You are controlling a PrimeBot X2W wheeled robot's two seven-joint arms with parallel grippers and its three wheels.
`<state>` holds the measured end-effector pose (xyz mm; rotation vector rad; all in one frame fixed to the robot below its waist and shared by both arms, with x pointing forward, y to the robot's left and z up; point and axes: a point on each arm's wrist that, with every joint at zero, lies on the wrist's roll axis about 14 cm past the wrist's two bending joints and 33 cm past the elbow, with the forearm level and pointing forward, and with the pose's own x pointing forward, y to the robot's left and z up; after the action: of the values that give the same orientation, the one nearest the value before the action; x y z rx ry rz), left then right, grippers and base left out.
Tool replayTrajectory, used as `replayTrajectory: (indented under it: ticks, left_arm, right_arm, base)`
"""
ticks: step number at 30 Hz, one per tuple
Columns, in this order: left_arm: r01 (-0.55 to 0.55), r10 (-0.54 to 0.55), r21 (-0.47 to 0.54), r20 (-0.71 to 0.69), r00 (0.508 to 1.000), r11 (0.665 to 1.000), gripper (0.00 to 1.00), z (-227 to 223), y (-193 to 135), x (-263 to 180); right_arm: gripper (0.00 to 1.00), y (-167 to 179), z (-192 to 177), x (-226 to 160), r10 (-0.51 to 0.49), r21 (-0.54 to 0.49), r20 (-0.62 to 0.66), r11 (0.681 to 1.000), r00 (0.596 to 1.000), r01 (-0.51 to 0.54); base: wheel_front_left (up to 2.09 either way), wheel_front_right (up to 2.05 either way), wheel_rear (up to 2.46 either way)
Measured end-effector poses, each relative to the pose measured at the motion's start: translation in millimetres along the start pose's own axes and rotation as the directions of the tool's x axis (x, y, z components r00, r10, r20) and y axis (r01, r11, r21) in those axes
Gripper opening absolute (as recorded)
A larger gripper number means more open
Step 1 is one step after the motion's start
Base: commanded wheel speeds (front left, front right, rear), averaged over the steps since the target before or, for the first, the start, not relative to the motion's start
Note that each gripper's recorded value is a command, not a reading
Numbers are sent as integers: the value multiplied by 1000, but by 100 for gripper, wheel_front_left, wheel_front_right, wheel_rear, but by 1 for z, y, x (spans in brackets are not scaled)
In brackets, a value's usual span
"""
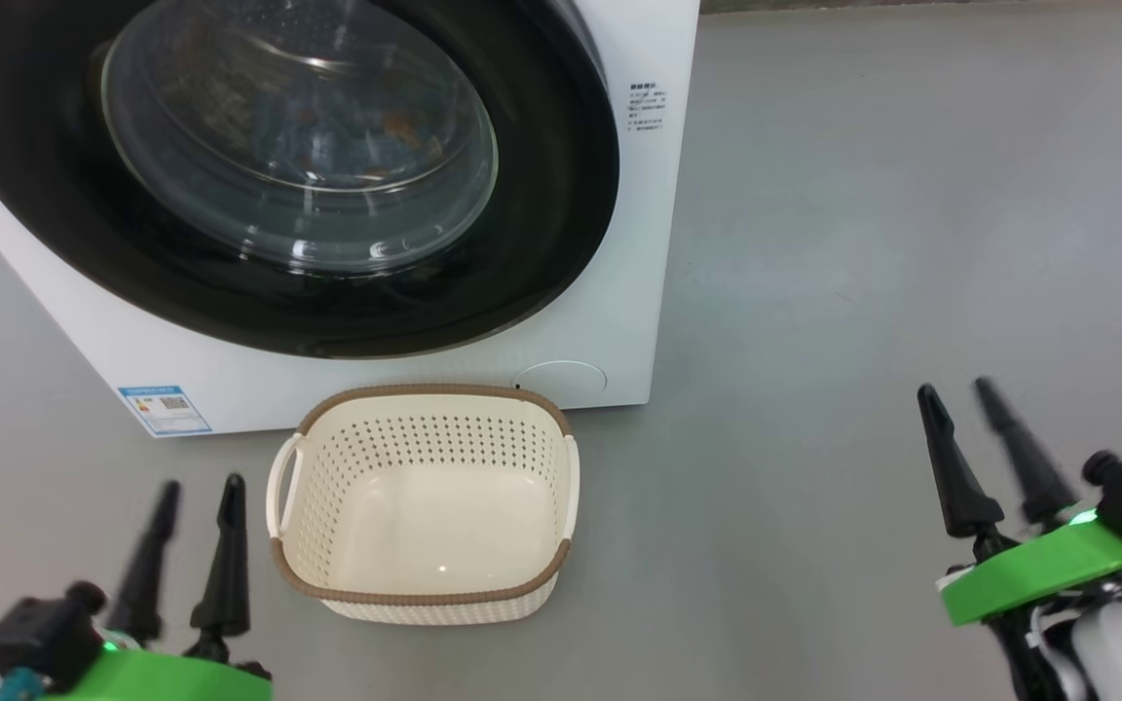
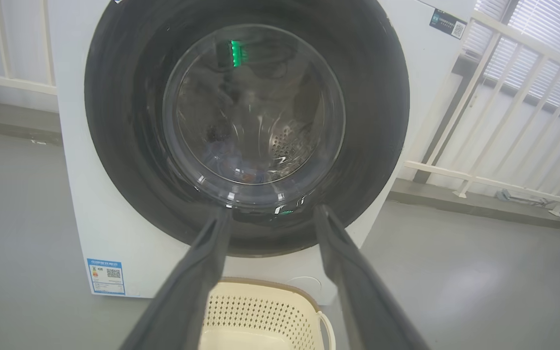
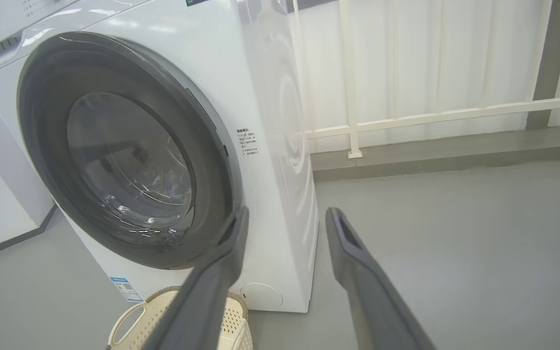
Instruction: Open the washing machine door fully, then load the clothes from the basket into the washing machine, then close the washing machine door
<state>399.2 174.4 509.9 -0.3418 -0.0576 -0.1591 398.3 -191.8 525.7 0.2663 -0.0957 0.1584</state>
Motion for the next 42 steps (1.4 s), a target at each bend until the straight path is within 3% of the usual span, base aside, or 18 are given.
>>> replayTrajectory:
  ticks: [7,25,42]
  left_arm:
    - [-46,40,-60,-101,994,997,0,-37,0,-19]
    - [-114,91,-211,-115,989,971,0,-37,7,-21]
    - [-166,129,-360,-127,984,918,0,-37,11,-22]
  right_arm:
    - [0,6,-45,-20,-33,76,-120,996,992,43]
    - [0,-3,-41,-19,-85,221,-122,969,989,111]
    - [0,-7,-40,-18,-124,383,-127,909,984,164]
  base:
    - [0,0,0]
    - [0,0,0]
    - [0,0,0]
